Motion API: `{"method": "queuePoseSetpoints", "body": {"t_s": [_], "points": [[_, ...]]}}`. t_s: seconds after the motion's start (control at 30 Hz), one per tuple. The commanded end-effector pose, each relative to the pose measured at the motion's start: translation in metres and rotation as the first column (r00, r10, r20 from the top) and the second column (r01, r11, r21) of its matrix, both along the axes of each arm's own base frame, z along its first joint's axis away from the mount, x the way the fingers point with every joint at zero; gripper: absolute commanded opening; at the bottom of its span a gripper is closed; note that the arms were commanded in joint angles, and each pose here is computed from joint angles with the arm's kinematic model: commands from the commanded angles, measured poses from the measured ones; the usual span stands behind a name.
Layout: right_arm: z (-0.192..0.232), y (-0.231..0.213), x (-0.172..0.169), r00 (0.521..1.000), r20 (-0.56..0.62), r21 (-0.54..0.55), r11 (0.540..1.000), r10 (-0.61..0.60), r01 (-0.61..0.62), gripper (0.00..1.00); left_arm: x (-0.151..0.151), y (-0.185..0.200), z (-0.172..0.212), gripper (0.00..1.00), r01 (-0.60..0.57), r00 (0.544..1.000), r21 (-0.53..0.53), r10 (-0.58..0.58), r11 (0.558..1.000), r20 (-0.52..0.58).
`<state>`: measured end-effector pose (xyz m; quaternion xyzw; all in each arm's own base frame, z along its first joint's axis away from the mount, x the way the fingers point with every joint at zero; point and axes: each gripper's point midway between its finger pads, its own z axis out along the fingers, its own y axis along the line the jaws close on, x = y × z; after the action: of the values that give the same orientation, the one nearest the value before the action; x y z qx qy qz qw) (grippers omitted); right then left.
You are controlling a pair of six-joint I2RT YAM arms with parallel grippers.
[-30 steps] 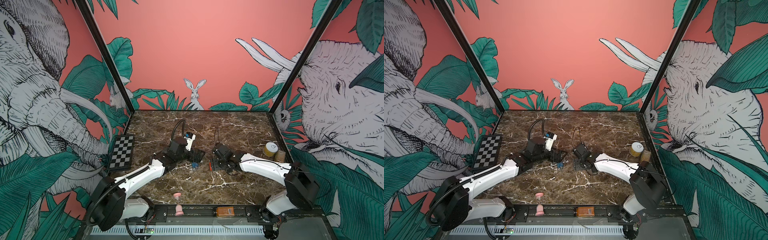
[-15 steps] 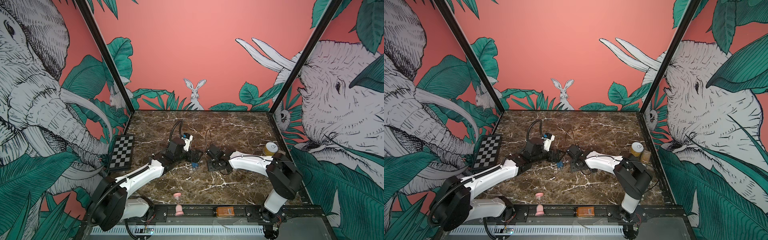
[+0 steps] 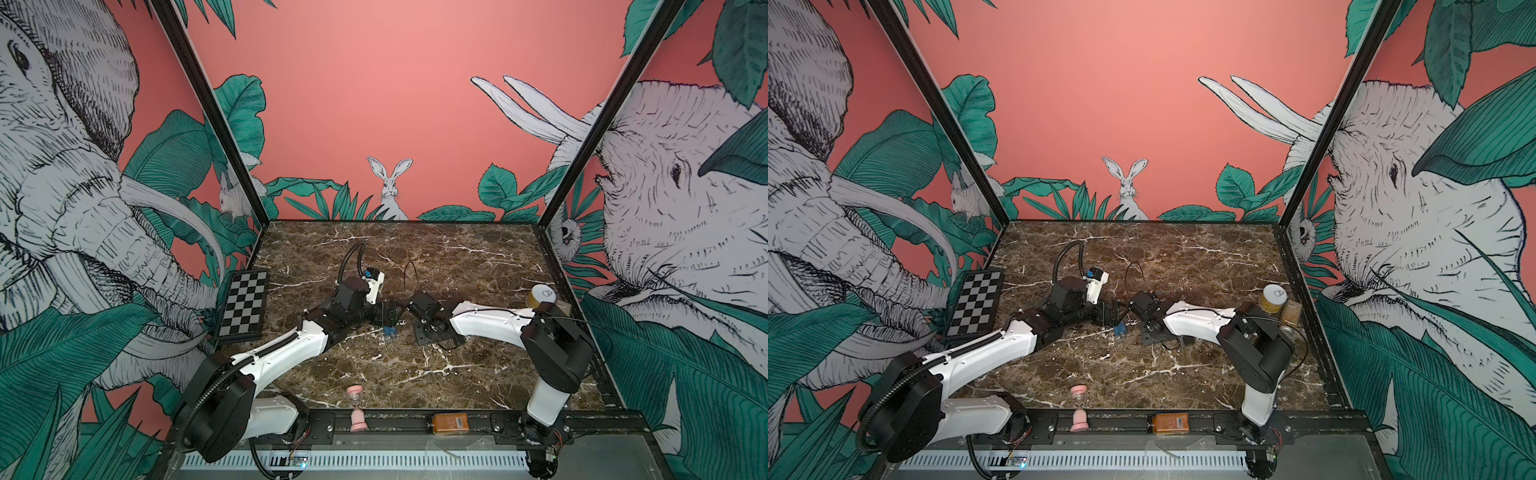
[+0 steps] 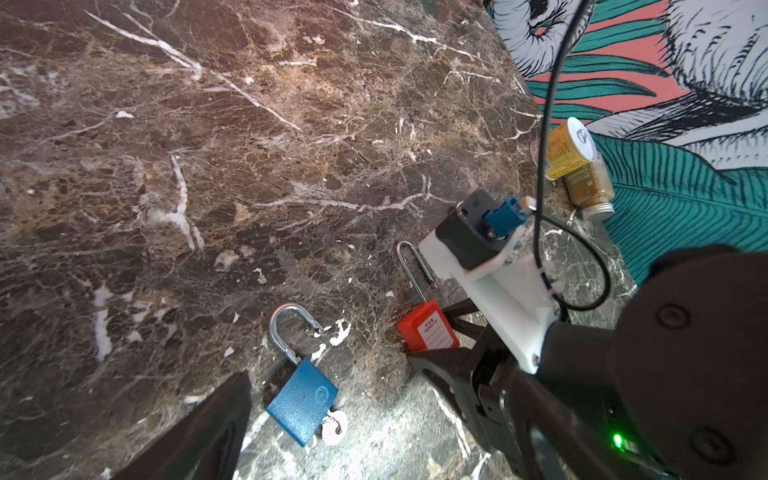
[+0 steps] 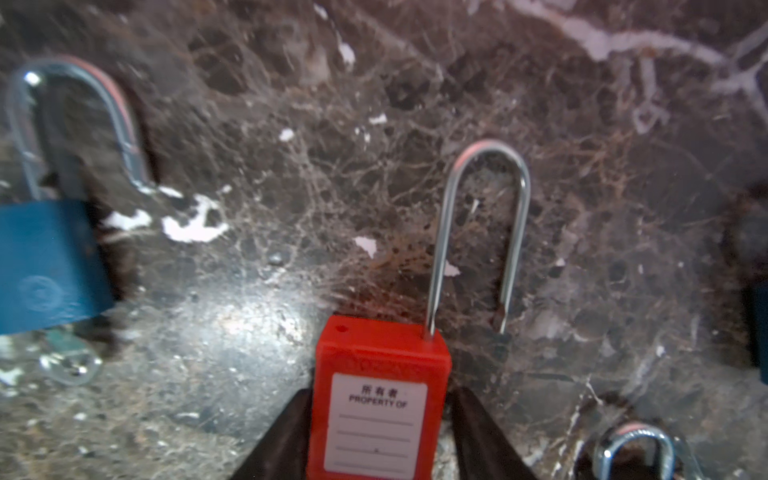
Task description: Lock with the key
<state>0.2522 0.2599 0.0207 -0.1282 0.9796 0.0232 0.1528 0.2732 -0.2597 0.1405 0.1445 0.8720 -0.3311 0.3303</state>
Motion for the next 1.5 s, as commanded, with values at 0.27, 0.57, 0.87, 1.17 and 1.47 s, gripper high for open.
{"method": "queuePoseSetpoints", "body": {"t_s": [0.27, 0.57, 0.87, 1.17, 1.47], "points": [[-0.005, -0.012, -0.002, 1.0, 0.01, -0.075, 0.997, 0.004, -0.003, 0.41, 0.0, 0.004, 0.004, 0.97, -0.024, 1.0, -0.024, 0.024, 0.999, 0.018], [0.015, -0.008, -0.002, 0.99, 0.067, -0.028, 0.992, 0.122, -0.121, 0.0, 0.0, 0.003, 0.009, 0.96, -0.007, 0.999, -0.022, 0.008, 1.0, 0.034], [0.082, 0.022, -0.028, 0.923, 0.084, 0.374, 0.847, 0.376, -0.379, 0.0, -0.002, -0.013, 0.047, 0.96, 0.118, 0.983, -0.072, -0.106, 0.99, 0.152], [0.143, 0.019, -0.059, 0.861, 0.063, 0.516, 0.722, 0.504, -0.461, 0.0, -0.003, -0.037, 0.092, 0.97, 0.282, 0.927, -0.125, -0.237, 0.951, 0.291], [0.158, 0.011, -0.063, 0.865, 0.06, 0.504, 0.733, 0.497, -0.456, 0.0, -0.003, -0.055, 0.104, 0.96, 0.374, 0.896, -0.169, -0.308, 0.912, 0.321]]}}
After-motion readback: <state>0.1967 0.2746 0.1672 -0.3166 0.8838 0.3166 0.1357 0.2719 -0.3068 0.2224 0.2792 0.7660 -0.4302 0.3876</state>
